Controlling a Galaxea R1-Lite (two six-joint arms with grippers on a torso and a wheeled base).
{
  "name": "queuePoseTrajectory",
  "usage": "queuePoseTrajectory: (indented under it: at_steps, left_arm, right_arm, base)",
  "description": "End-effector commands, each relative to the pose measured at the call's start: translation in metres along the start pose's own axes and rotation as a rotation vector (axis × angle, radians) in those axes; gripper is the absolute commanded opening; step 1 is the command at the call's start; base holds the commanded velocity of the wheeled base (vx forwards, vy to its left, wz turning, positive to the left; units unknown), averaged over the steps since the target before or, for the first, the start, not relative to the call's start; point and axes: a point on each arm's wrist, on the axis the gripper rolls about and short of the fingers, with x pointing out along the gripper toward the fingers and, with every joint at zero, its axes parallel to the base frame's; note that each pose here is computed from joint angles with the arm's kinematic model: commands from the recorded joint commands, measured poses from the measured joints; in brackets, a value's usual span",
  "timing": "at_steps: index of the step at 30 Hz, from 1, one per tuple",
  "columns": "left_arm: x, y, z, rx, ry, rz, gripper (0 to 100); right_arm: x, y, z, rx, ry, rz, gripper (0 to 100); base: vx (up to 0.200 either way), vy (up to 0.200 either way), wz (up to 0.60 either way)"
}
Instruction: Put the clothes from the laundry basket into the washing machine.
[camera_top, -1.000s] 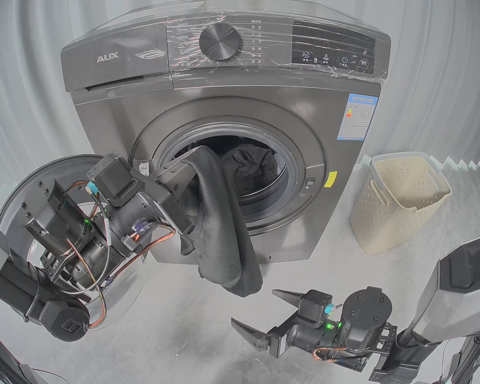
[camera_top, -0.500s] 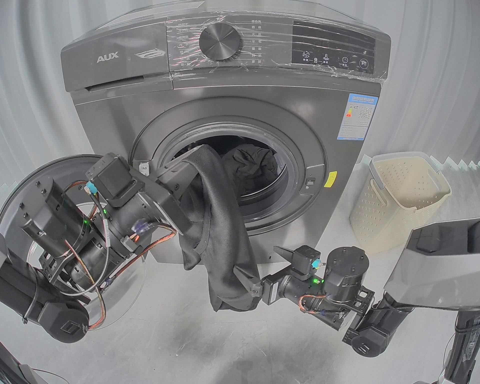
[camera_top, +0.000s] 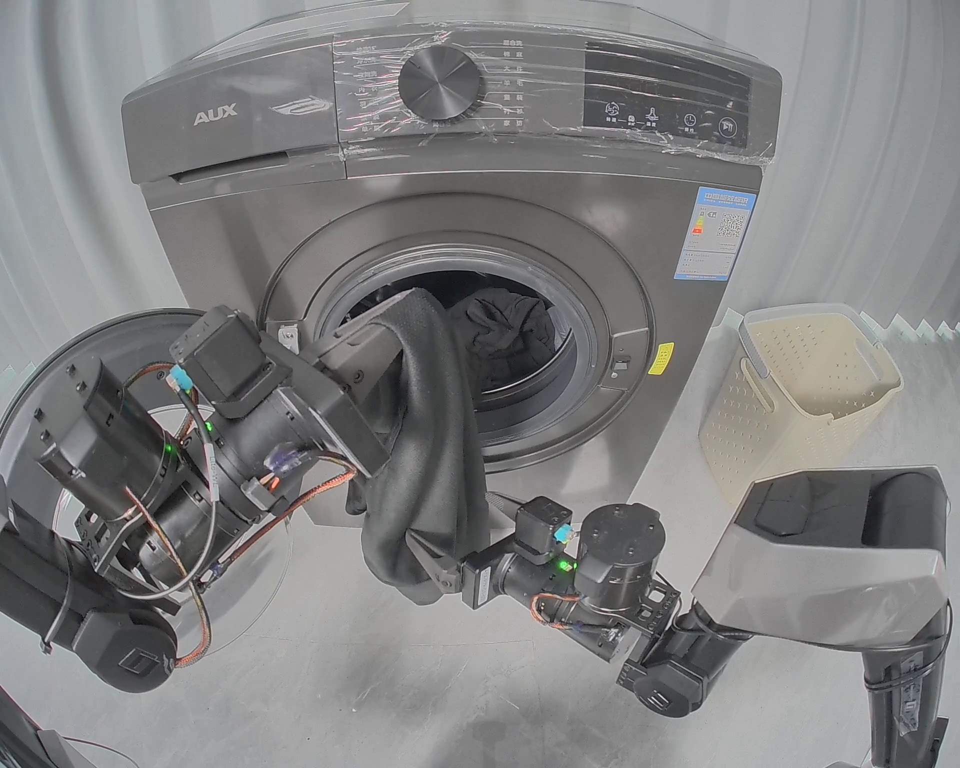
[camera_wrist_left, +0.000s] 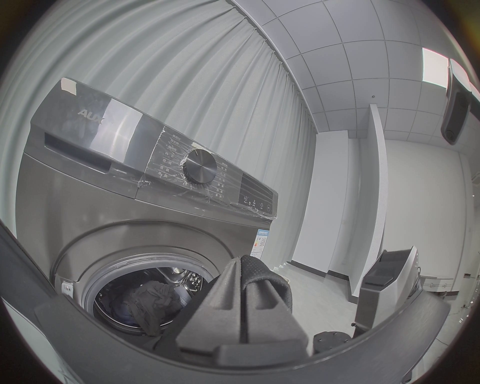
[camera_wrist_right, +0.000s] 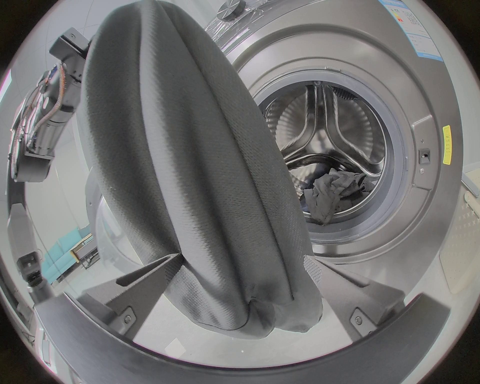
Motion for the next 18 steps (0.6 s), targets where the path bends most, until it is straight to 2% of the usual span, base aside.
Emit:
queuePoseTrajectory:
  at_steps: [1, 2, 7, 14, 15, 18]
  left_arm:
    - [-0.001, -0.002, 0.007, 0.002, -0.022, -0.006, 0]
    - [-0.001, -0.002, 0.008, 0.003, -0.026, -0.008, 0]
    - [-0.001, -0.002, 0.01, 0.004, -0.032, -0.009, 0]
    - [-0.001, -0.003, 0.014, 0.004, -0.046, -0.013, 0]
    - [-0.001, -0.003, 0.014, 0.004, -0.046, -0.01, 0]
    - [-0.001, -0.003, 0.013, 0.005, -0.044, -0.009, 0]
  right_arm:
    - [0.016, -0.011, -0.009, 0.001, -0.016, -0.051, 100]
    - [0.022, -0.018, -0.006, 0.002, -0.031, -0.074, 100]
    - [0.028, -0.031, 0.0, 0.003, -0.054, -0.106, 100]
    - [0.034, -0.036, 0.003, 0.006, -0.078, -0.134, 100]
    - [0.035, -0.035, 0.003, 0.008, -0.083, -0.132, 0]
    - [0.037, -0.034, 0.006, 0.01, -0.096, -0.127, 0]
  base:
    - [0.0, 0.0, 0.0]
    - [0.0, 0.0, 0.0]
    - [0.0, 0.0, 0.0]
    - [0.0, 0.0, 0.0]
    - [0.0, 0.0, 0.0]
    - [0.0, 0.0, 0.0]
